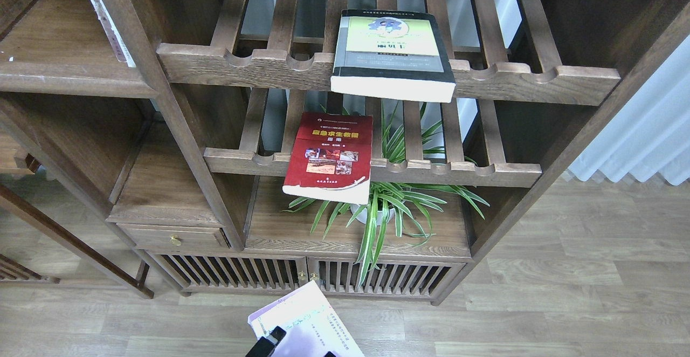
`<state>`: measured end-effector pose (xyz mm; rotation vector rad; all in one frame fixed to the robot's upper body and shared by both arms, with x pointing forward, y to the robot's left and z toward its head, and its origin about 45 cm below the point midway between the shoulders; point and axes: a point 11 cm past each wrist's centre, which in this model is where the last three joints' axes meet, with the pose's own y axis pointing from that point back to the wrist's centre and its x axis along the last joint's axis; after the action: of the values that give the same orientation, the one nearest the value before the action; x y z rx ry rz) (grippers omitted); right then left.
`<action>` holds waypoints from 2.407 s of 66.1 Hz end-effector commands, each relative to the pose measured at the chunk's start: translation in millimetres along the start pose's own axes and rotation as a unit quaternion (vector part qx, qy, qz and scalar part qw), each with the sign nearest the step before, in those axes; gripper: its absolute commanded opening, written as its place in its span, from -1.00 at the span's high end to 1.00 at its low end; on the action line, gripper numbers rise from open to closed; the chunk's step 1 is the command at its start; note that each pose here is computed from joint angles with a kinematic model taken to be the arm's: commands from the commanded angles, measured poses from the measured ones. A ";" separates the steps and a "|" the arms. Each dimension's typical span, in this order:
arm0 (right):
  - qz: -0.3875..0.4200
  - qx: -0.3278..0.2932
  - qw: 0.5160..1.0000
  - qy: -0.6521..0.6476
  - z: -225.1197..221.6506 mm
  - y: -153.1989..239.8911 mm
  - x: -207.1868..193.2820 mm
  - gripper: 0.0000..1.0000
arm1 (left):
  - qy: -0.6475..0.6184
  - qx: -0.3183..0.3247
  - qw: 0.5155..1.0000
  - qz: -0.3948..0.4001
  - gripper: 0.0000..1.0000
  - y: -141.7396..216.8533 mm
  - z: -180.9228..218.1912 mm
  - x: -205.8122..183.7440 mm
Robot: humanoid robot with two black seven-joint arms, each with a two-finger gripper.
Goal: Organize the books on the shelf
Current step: 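Pass the white booklet from the right gripper to the left gripper, then carry the white booklet with the left gripper to the side bookshelf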
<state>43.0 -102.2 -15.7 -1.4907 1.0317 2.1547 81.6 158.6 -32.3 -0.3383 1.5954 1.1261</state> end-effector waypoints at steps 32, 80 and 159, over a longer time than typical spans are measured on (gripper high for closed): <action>0.010 -0.002 1.000 -0.001 2.3 3.0 6.4 0.83 | 0.000 0.003 1.000 0.004 0.90 3.2 1.2 2.7; 0.016 0.000 1.000 0.011 -7.2 0.7 9.3 -0.75 | -0.051 -0.022 0.998 0.032 0.90 37.1 58.5 20.0; 0.045 0.019 0.997 0.061 -54.5 -11.5 18.0 -0.96 | -0.386 -0.343 0.847 -0.128 0.90 229.3 392.4 -257.3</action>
<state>78.5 -135.4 -46.8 -1.6000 1.1948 2.1144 238.2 499.5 299.9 -0.4770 0.4414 1.3820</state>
